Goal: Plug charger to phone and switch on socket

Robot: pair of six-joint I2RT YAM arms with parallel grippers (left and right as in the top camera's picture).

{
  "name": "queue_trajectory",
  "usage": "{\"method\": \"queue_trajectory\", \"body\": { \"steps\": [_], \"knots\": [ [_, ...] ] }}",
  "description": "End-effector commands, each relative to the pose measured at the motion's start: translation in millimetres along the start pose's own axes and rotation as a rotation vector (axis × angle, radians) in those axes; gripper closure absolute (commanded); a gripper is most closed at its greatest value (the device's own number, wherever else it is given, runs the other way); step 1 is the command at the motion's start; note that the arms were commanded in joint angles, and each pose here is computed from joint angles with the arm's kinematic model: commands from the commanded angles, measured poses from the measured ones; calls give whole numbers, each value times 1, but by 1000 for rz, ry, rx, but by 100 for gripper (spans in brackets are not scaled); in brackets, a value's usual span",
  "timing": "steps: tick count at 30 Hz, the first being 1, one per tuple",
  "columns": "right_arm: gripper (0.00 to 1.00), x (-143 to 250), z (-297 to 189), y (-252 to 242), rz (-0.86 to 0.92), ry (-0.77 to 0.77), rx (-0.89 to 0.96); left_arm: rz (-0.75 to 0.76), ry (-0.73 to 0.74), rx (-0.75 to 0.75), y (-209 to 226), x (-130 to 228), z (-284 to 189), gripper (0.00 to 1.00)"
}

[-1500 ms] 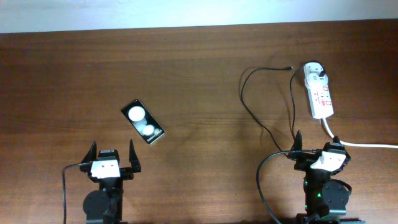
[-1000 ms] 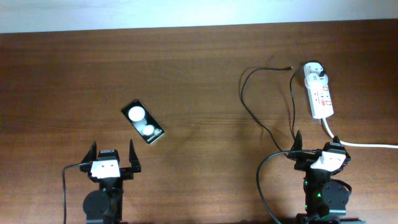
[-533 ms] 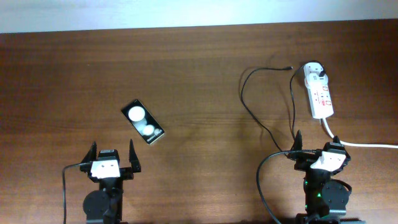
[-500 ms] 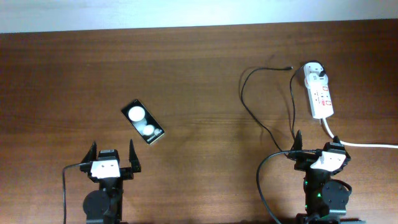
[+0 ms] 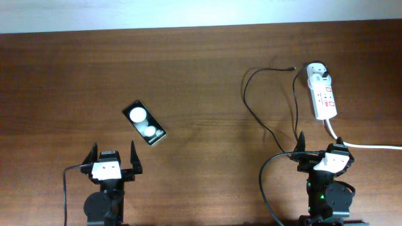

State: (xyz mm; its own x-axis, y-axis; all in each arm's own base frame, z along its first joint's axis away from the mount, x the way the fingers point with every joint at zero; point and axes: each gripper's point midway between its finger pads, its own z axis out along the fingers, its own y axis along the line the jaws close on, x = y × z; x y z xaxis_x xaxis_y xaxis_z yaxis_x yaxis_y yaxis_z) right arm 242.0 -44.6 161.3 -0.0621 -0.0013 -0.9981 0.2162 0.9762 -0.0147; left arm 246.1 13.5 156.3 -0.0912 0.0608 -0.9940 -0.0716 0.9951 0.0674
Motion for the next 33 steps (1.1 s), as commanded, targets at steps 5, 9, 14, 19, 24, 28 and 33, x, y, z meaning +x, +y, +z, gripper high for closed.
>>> {"method": "queue_trajectory", "body": {
  "steps": [5, 9, 14, 19, 24, 28, 33],
  "knots": [
    [1, 4, 0, 0, 0, 11, -5, 8, 1, 2, 0, 2, 0, 1],
    [1, 4, 0, 0, 0, 11, -5, 8, -1, 1, 0, 1, 0, 1],
    [1, 4, 0, 0, 0, 11, -5, 3, -37, 95, -16, -7, -1, 1],
    [1, 4, 0, 0, 0, 11, -5, -74, -92, 110, -16, -38, -8, 1],
    [1, 4, 0, 0, 0, 11, -5, -73, -39, 110, -13, -69, -23, 1],
    [1, 4, 0, 0, 0, 11, -5, -72, 47, 110, -10, -94, -30, 1],
    [1, 4, 0, 0, 0, 11, -5, -125, 301, 98, -8, -122, -19, 1]
  ]
}}
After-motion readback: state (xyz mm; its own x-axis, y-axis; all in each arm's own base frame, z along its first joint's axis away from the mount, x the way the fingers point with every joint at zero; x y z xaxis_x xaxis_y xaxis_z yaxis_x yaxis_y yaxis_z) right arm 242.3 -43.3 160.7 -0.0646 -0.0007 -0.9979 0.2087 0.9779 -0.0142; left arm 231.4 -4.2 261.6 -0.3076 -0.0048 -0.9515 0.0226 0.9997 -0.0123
